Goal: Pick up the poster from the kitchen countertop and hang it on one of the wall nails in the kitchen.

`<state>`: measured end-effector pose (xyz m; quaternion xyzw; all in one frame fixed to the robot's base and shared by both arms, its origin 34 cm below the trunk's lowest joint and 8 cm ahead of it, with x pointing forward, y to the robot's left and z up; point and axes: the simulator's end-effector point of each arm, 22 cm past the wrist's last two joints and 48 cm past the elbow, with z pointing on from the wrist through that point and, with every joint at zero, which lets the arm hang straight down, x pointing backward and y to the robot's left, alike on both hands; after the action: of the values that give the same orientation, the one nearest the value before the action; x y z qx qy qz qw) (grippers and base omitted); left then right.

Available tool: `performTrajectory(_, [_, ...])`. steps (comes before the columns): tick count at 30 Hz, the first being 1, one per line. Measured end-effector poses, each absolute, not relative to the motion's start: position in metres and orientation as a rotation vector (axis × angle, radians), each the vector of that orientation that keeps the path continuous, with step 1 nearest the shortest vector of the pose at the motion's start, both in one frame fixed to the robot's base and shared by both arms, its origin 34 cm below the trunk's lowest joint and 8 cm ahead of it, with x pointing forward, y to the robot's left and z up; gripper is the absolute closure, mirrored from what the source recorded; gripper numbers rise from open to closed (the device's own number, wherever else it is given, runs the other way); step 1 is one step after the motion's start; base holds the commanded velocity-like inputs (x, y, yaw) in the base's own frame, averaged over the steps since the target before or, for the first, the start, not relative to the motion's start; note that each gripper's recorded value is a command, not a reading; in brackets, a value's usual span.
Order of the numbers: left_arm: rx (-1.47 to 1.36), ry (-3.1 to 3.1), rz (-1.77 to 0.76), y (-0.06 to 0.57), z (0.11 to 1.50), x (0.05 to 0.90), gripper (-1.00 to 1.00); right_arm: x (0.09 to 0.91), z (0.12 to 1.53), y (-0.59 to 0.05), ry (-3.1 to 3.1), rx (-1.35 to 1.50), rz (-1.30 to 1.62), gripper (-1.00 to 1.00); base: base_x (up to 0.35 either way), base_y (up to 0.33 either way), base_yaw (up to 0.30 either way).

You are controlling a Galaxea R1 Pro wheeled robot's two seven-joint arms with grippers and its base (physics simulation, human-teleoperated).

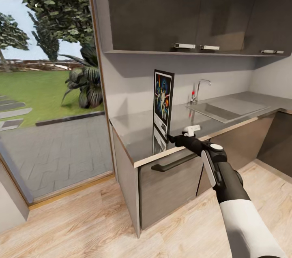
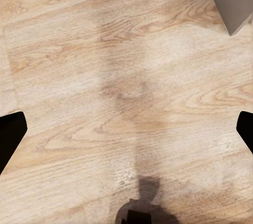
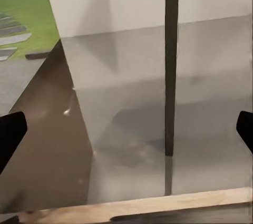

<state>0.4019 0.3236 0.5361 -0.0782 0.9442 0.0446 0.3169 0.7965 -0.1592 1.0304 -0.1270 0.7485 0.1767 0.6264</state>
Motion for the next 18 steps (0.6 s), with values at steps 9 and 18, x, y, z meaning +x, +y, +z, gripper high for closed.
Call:
performTrajectory(9, [-0.207,2.484,0.117,0.3238,0.5363,0.4019,-1.00,0.7995,1.0292,-0.1661,1.723,-0.266,0.373,-1.00,0.124,0.000,0.000])
performTrajectory(18, [-0.206,2.483,0.115,0.3235,0.5366,0.4025,-1.00,0.7997,1.0287,-0.1661,1.725,-0.266,0.372,-1.00,0.114,0.000,0.000])
